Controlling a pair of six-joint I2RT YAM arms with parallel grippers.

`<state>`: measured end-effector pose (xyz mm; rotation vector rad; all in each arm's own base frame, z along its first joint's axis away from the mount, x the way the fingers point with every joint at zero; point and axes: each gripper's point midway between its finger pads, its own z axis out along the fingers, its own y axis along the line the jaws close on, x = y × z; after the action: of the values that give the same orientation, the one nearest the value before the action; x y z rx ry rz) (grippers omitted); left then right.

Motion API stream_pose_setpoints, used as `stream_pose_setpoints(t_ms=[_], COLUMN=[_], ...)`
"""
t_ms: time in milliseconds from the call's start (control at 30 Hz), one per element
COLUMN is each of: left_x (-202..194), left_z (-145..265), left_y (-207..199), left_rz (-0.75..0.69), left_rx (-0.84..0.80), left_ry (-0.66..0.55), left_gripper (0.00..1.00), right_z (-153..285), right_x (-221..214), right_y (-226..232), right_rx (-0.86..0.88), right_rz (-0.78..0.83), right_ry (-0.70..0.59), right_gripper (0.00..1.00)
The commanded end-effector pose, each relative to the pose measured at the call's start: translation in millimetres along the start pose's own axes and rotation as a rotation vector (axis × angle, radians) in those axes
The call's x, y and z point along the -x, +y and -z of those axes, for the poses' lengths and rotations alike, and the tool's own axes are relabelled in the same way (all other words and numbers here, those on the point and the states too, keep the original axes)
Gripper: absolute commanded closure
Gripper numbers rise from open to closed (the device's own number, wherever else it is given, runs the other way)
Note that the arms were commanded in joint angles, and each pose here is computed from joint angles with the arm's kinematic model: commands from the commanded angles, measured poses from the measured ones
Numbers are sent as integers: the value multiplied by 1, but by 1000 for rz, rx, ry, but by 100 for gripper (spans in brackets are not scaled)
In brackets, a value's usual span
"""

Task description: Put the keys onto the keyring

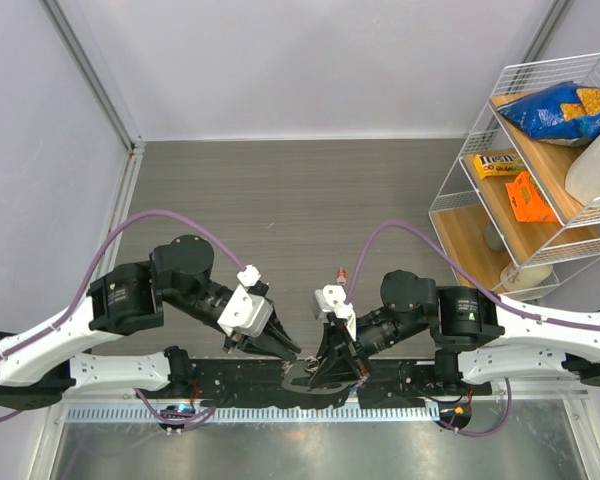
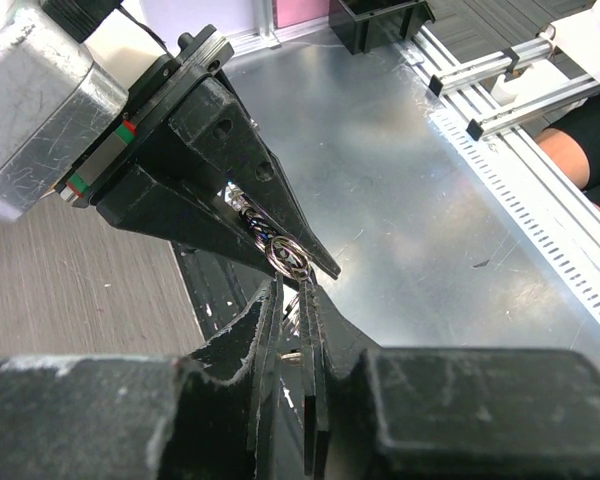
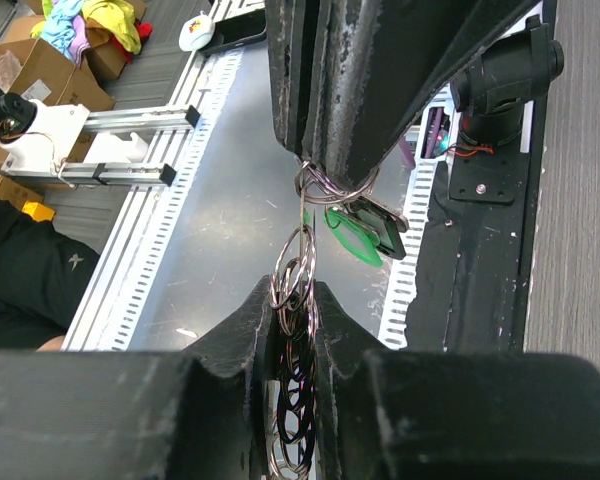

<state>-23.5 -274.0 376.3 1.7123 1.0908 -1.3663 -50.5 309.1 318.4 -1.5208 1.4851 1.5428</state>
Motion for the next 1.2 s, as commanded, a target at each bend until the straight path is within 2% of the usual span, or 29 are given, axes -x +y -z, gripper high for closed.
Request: stream_pose_setpoints(t_ms=[0,733,1167], left_x=[-2,-7,2], left_z=[-1,3,5], left_y=[11,-7,-22], left_rz=[-23,-10,-25], left_rx=[39,-37,-106], left_ry=[20,26,-21], left_gripper=[84,85,85], right_z=[12,13,10], right_x=[32,37,40], right_y=[29,37,31], right_rx=[106,143,112], right_rz=[78,89,77], right_ry=[-114,-121,-126], right_gripper=[94,94,94])
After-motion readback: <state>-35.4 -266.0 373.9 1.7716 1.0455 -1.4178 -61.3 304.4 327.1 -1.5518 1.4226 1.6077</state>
